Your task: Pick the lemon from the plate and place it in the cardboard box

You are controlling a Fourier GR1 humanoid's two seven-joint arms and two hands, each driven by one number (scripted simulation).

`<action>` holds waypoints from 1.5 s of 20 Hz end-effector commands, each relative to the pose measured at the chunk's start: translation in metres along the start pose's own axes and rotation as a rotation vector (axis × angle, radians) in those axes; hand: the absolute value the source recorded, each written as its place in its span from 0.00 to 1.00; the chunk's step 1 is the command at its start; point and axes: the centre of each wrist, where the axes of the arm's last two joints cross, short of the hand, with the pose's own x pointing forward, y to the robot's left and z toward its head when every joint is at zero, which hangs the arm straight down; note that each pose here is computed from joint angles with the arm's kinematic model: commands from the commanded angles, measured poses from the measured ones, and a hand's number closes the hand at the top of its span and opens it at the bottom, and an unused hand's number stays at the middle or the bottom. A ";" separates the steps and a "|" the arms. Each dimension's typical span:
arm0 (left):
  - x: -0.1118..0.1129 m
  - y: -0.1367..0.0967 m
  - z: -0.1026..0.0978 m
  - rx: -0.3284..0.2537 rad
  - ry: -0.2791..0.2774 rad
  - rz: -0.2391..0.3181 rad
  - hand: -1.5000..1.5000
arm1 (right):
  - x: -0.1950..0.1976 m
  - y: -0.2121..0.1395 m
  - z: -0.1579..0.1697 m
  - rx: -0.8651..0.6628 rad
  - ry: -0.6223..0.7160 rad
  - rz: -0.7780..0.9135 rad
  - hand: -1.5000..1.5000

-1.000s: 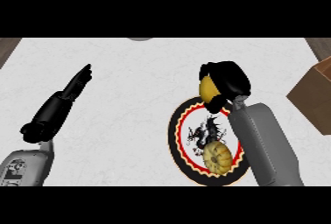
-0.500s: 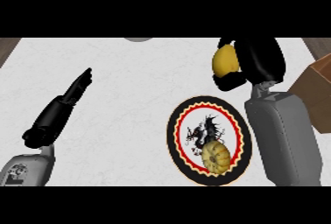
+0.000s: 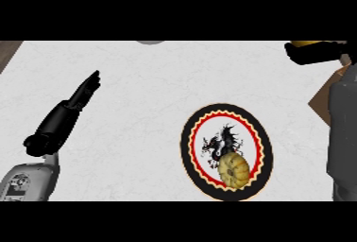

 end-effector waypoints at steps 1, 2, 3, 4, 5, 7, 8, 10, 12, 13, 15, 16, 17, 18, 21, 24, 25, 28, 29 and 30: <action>0.007 0.009 0.000 0.010 -0.018 -0.011 0.50 | -0.036 -0.019 -0.010 -0.054 0.090 -0.007 1.00; 0.009 -0.004 -0.003 -0.010 -0.001 -0.007 0.50 | -0.050 -0.026 -0.025 -0.058 0.122 -0.002 1.00; -0.010 -0.001 -0.001 0.002 0.005 0.018 0.50 | -0.071 -0.040 -0.022 -0.049 0.109 -0.019 1.00; 0.004 0.007 -0.007 -0.001 0.015 -0.005 0.50 | -0.079 -0.021 -0.032 -0.054 0.125 0.046 1.00; 0.010 -0.010 -0.003 -0.016 -0.003 -0.003 0.50 | -0.069 -0.034 -0.048 -0.049 0.139 0.101 1.00; -0.005 -0.007 0.003 -0.018 -0.005 -0.004 0.50 | -0.099 -0.022 -0.047 0.050 0.151 0.144 1.00; -0.005 0.006 -0.004 -0.004 -0.019 0.005 0.50 | -0.102 -0.021 -0.051 0.068 0.155 0.146 1.00; -0.001 0.007 0.003 0.005 -0.019 -0.010 0.50 | -0.124 -0.027 -0.058 0.184 0.220 0.176 1.00; 0.001 -0.003 -0.005 -0.017 -0.014 0.011 0.50 | -0.139 -0.022 -0.058 0.314 0.259 0.179 1.00; -0.006 0.001 0.000 0.004 0.014 -0.001 0.50 | -0.160 -0.038 -0.059 0.369 0.274 0.159 1.00; -0.006 -0.009 -0.004 -0.001 -0.020 -0.010 0.50 | -0.173 -0.036 -0.060 0.390 0.263 0.177 1.00; 0.015 -0.011 -0.013 -0.021 -0.014 -0.007 0.50 | -0.181 -0.027 -0.056 0.426 0.261 0.184 1.00; 0.013 0.009 0.004 -0.010 -0.019 -0.004 0.50 | -0.177 -0.040 -0.066 0.436 0.275 0.178 1.00; 0.003 -0.009 -0.010 -0.010 -0.008 0.000 0.50 | -0.195 -0.034 -0.059 0.495 0.264 0.195 1.00; 0.003 0.010 -0.007 -0.012 -0.011 0.001 0.50 | -0.219 -0.035 -0.051 0.579 0.323 0.244 1.00; 0.008 0.017 -0.005 -0.025 -0.014 0.001 0.50 | -0.220 -0.045 -0.063 0.685 0.281 0.156 0.00; -0.004 -0.005 -0.005 -0.004 -0.012 -0.005 0.50 | -0.242 -0.039 -0.048 0.712 0.231 0.149 0.00; 0.008 -0.005 -0.004 0.000 -0.018 0.010 0.50 | -0.222 -0.050 -0.065 0.660 0.143 0.055 0.00; 0.003 0.013 -0.002 -0.017 -0.018 0.005 0.50 | -0.234 -0.044 -0.055 0.634 0.116 0.011 0.00; -0.004 -0.005 -0.005 -0.013 -0.001 0.009 0.50 | -0.244 -0.057 -0.052 0.560 0.067 -0.018 0.00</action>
